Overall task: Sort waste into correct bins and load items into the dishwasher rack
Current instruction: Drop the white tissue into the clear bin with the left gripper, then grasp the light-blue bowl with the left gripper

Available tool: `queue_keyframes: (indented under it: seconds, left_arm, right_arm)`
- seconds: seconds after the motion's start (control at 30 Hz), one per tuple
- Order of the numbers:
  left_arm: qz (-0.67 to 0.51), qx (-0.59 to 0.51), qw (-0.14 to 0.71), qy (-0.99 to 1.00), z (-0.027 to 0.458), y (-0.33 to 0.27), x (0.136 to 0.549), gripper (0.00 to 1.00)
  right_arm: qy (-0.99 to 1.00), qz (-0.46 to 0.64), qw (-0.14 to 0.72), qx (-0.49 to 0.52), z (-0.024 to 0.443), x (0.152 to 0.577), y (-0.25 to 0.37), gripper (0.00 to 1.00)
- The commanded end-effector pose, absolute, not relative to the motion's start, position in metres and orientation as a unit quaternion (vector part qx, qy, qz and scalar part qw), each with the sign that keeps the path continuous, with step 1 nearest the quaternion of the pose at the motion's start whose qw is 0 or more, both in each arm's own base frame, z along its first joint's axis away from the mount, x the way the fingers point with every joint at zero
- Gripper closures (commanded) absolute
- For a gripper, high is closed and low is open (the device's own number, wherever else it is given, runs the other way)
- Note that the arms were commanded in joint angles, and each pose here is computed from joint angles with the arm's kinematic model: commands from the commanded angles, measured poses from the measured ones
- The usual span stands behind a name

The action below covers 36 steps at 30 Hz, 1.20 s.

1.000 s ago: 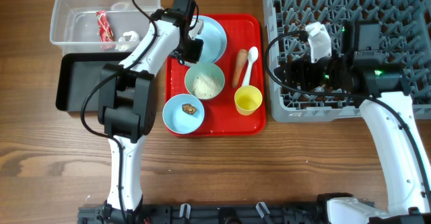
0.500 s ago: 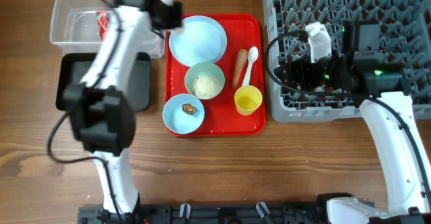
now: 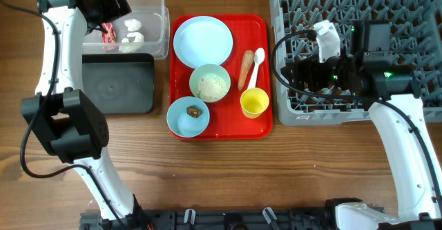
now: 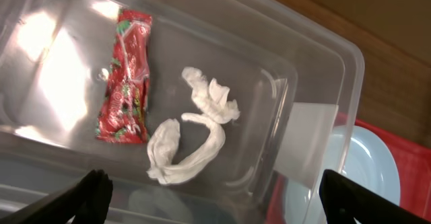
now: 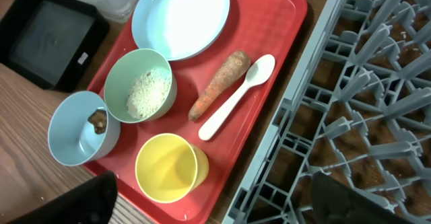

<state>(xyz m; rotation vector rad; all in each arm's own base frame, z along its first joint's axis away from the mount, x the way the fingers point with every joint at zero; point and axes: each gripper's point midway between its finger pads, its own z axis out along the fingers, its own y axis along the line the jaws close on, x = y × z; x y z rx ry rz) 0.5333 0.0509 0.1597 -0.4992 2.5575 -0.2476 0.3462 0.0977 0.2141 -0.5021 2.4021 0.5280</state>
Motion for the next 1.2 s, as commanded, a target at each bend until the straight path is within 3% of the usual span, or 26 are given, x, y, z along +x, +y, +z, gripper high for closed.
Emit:
queue_keyframes:
  seconds: [0.0, 0.13, 0.2, 0.4, 0.6, 0.8, 0.9, 1.0, 1.07, 1.1, 1.17]
  left_arm:
    - [-0.220, -0.140, 0.250, 0.932, 0.209, -0.001, 0.510, 0.00]
    - [-0.259, -0.140, 0.152, 0.943, 0.204, -0.024, 0.461, 0.01]
    - [-0.248, -0.104, 0.100, 0.958, 0.196, -0.038, 0.433, 0.06]
    - [-0.063, 0.057, -0.017, 0.996, 0.170, -0.127, 0.351, 0.22]
    - [0.026, 0.065, -0.019, 0.997, 0.128, -0.189, 0.302, 0.23]
    - [-0.032, 0.053, -0.004, 0.998, 0.078, -0.201, 0.276, 0.25]
    - [-0.037, 0.055, 0.004, 0.998, 0.037, -0.199, 0.271, 0.44]
    - [-0.046, 0.055, 0.020, 0.997, 0.024, -0.201, 0.273, 0.53]
    - [-0.054, 0.056, 0.032, 0.996, 0.023, -0.205, 0.279, 0.69]
    - [-0.056, 0.056, 0.035, 0.996, 0.024, -0.206, 0.280, 0.84]
    - [-0.055, 0.056, 0.033, 0.996, 0.024, -0.205, 0.279, 0.96]
  right_arm:
    - [0.908, 0.202, 0.313, -0.191, 0.216, 0.349, 0.100, 0.00]
    - [0.913, 0.217, 0.314, -0.147, 0.220, 0.354, 0.101, 0.00]
    - [0.911, 0.216, 0.318, -0.147, 0.221, 0.356, 0.100, 0.00]
    - [0.911, 0.218, 0.319, -0.141, 0.222, 0.357, 0.101, 0.00]
    - [0.916, 0.214, 0.310, -0.137, 0.218, 0.354, 0.099, 0.00]
    - [0.916, 0.214, 0.310, -0.137, 0.218, 0.354, 0.099, 0.00]
    - [0.919, 0.215, 0.302, -0.134, 0.216, 0.351, 0.099, 0.00]
    - [0.919, 0.216, 0.301, -0.134, 0.216, 0.350, 0.099, 0.00]
    - [0.920, 0.216, 0.300, -0.133, 0.215, 0.350, 0.099, 0.00]
    - [0.920, 0.216, 0.299, -0.133, 0.215, 0.350, 0.099, 0.00]
    - [0.920, 0.216, 0.299, -0.133, 0.215, 0.350, 0.099, 0.00]
